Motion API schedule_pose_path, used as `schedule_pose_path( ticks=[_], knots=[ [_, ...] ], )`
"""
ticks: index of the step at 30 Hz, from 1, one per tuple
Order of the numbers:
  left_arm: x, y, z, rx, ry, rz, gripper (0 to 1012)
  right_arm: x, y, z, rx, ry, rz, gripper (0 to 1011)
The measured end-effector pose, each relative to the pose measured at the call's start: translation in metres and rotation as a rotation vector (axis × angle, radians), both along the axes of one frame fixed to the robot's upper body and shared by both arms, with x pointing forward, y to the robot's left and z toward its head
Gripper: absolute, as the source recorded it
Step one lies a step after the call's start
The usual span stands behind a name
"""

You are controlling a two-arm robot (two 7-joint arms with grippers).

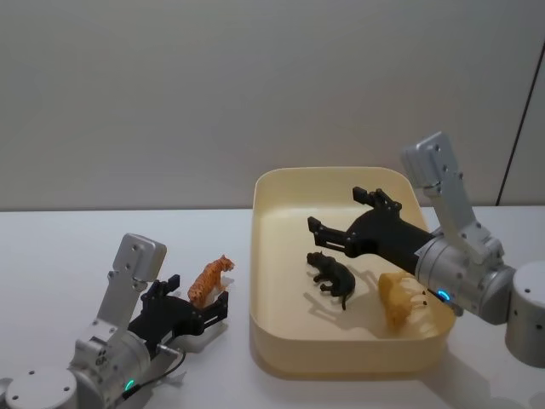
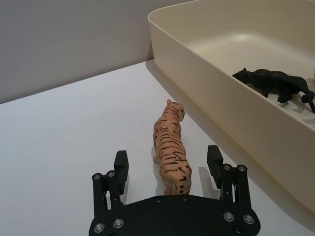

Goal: Pick up the toy alternately with two hands and place it into the central storage box.

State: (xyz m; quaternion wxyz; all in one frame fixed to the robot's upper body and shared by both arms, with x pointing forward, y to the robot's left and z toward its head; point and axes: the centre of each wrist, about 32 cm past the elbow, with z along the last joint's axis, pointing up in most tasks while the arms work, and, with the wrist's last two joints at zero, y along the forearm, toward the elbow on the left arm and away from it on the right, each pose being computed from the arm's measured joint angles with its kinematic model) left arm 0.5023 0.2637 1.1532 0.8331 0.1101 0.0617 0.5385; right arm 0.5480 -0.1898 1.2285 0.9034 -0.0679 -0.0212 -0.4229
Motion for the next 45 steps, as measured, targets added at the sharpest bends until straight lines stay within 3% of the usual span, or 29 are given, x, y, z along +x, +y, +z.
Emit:
schedule_pose_path(
  ticks=[8,12,24,32,45],
  knots=[
    [0.0037,-0.0031,-0.0010,-0.006,-0.001,-0.007,834,0.000,0.000,0.000,0.000,0.000,0.000,1001],
    [0.0050,-0.0041,-0.0014,-0.008,-0.001,-0.009,677,0.000,0.000,0.000,0.000,0.000,0.000,1001],
    [0.0056,-0.0056,-0.0005,-0.003,-0.009,-0.012,328,0.000,0.000,0.000,0.000,0.000,0.000,1001],
    [0.0052,-0.0103,0.0058,0.007,-0.049,-0.003,299,0.000,0.000,0.000,0.006,-0.015,0.001,1001],
    [0.0045,-0.0182,0.0264,0.018,-0.134,0.014,299,0.003,-0.011,0.003,0.011,-0.097,-0.084,1001]
  ],
)
